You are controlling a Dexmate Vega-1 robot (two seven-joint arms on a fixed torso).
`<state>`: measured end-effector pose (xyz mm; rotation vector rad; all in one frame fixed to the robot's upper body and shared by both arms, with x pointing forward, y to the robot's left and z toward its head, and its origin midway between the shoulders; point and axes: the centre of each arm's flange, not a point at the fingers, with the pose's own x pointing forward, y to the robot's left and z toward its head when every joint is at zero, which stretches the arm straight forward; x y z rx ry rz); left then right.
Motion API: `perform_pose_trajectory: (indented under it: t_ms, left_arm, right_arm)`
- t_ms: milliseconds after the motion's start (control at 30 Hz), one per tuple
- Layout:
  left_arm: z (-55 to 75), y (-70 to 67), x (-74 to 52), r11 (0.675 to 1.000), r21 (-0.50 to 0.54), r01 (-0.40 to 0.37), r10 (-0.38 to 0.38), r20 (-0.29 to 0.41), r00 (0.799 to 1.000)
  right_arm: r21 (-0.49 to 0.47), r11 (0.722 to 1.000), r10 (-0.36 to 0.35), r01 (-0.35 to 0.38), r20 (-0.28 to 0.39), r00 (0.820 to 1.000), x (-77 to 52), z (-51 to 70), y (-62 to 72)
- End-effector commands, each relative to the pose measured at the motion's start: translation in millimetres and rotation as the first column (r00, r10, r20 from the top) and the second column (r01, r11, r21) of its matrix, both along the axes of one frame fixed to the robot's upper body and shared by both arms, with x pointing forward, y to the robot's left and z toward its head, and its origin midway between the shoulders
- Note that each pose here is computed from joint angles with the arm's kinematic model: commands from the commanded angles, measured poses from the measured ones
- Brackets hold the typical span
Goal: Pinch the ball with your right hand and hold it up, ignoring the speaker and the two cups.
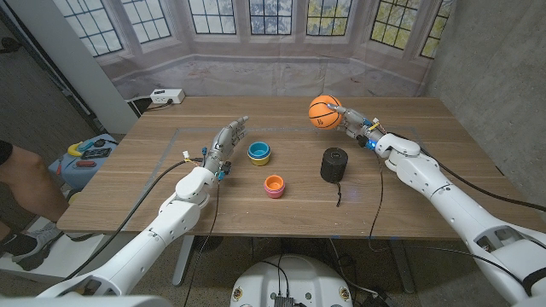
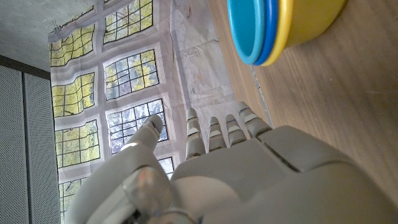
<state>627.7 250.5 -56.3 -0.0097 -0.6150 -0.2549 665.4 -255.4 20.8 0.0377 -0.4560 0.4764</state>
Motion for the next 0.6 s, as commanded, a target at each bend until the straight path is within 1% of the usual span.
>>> perform_pose_trajectory:
  t_ms: [33, 533, 600]
  left_arm:
    - [-2.1, 4.7, 1.1, 1.000, -0.012, -0.009, 0.009, -0.006, 1.000]
    - [-1.8, 10.7, 0.5, 1.000, -0.020, -0.018, 0.018, -0.004, 1.000]
    - [-1.5, 11.1, 0.4, 1.000, -0.021, -0.018, 0.018, -0.002, 1.000]
  right_arm:
    - [0.020, 0.998, -0.063, 0.063, -0.026, 0.998, 1.8, -0.9, 5.8]
    - [0.056, 0.990, -0.128, 0.131, -0.052, 0.990, 3.0, -2.9, 12.1]
    - [0.070, 0.986, -0.151, 0.154, -0.054, 0.987, 2.2, -3.2, 11.7]
